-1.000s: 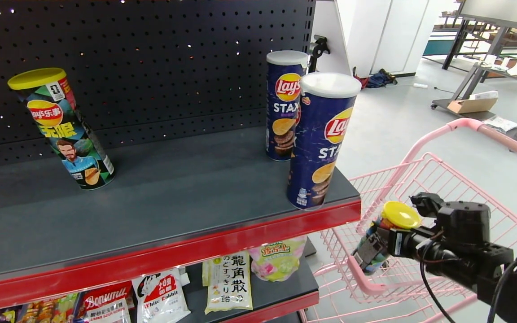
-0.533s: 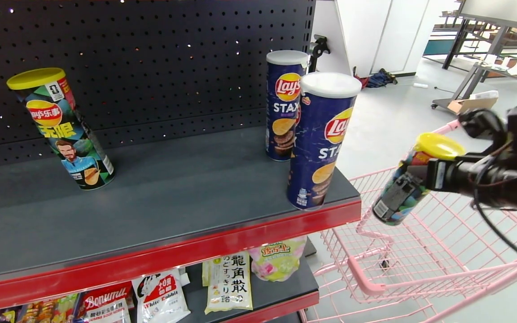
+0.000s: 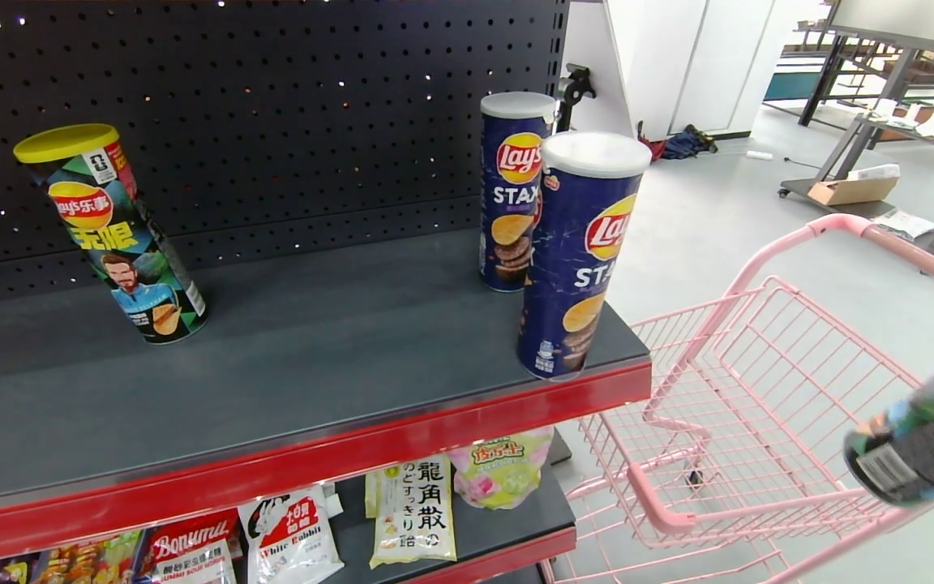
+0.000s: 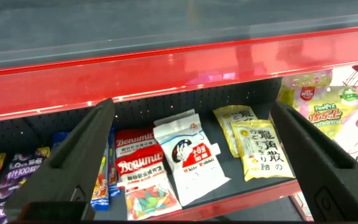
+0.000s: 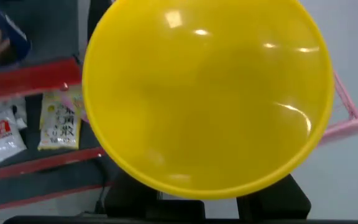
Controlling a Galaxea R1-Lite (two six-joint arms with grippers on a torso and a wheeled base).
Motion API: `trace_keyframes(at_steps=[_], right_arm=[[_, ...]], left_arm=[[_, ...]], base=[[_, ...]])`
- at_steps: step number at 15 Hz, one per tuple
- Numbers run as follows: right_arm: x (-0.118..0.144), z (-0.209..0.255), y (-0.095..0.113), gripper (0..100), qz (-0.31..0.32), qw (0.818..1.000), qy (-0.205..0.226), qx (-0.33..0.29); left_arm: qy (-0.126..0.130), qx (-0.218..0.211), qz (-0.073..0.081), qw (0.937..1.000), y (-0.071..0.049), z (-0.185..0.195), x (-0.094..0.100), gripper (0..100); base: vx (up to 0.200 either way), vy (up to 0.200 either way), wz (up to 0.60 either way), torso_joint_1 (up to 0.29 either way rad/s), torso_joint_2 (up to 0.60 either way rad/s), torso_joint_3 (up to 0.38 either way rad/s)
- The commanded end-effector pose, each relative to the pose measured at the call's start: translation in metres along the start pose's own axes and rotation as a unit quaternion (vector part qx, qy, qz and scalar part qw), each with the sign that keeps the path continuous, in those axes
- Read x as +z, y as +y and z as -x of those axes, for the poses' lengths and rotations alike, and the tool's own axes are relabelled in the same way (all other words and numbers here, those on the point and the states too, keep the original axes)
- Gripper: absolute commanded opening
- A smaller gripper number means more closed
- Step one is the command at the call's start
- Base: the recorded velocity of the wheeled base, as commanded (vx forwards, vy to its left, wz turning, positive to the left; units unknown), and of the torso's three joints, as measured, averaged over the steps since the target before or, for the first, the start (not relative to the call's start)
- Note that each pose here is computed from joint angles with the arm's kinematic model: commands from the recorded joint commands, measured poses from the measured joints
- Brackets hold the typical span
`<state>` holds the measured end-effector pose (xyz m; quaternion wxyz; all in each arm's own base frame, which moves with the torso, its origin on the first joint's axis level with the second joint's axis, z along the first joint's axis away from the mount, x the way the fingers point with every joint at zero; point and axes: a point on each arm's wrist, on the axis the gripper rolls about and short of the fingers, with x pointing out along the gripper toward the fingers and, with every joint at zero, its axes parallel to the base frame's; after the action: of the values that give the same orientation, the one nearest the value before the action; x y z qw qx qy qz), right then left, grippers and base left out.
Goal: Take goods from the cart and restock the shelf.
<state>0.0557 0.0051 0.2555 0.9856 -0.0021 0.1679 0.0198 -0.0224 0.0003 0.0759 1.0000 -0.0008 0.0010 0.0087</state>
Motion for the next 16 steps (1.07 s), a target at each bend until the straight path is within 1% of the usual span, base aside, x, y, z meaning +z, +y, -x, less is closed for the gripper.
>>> trace_keyframes(at_steps=[1, 3, 10, 16], right_arm=[[-0.0624, 0.0567, -0.0057, 0, 0.015, 0.999, -0.022, -0.025], [-0.0636, 0.0567, -0.0063, 0, 0.035, 0.998, -0.022, -0.045], [-0.0664, 0.0586, -0.0065, 0, 0.039, 0.998, -0.023, -0.046], [-0.0667, 0.0583, -0.0065, 0, 0.041, 0.998, -0.023, -0.044]], left_arm=[[0.0, 0.0, 0.0, 1.0, 0.0, 0.0, 0.0, 100], [0.0, 0.0, 0.0, 1.0, 0.0, 0.0, 0.0, 100], [0.0, 0.0, 0.001, 1.0, 0.0, 0.0, 0.0, 100], [0.0, 0.0, 0.001, 1.0, 0.0, 0.0, 0.0, 100]], base=[[0.0, 0.0, 0.0, 0.0, 0.0, 0.0], [0.0, 0.0, 0.0, 0.0, 0.0, 0.0], [0.0, 0.0, 0.0, 0.003, -0.01, -0.006], [0.0, 0.0, 0.0, 0.18, -0.47, -0.28]])
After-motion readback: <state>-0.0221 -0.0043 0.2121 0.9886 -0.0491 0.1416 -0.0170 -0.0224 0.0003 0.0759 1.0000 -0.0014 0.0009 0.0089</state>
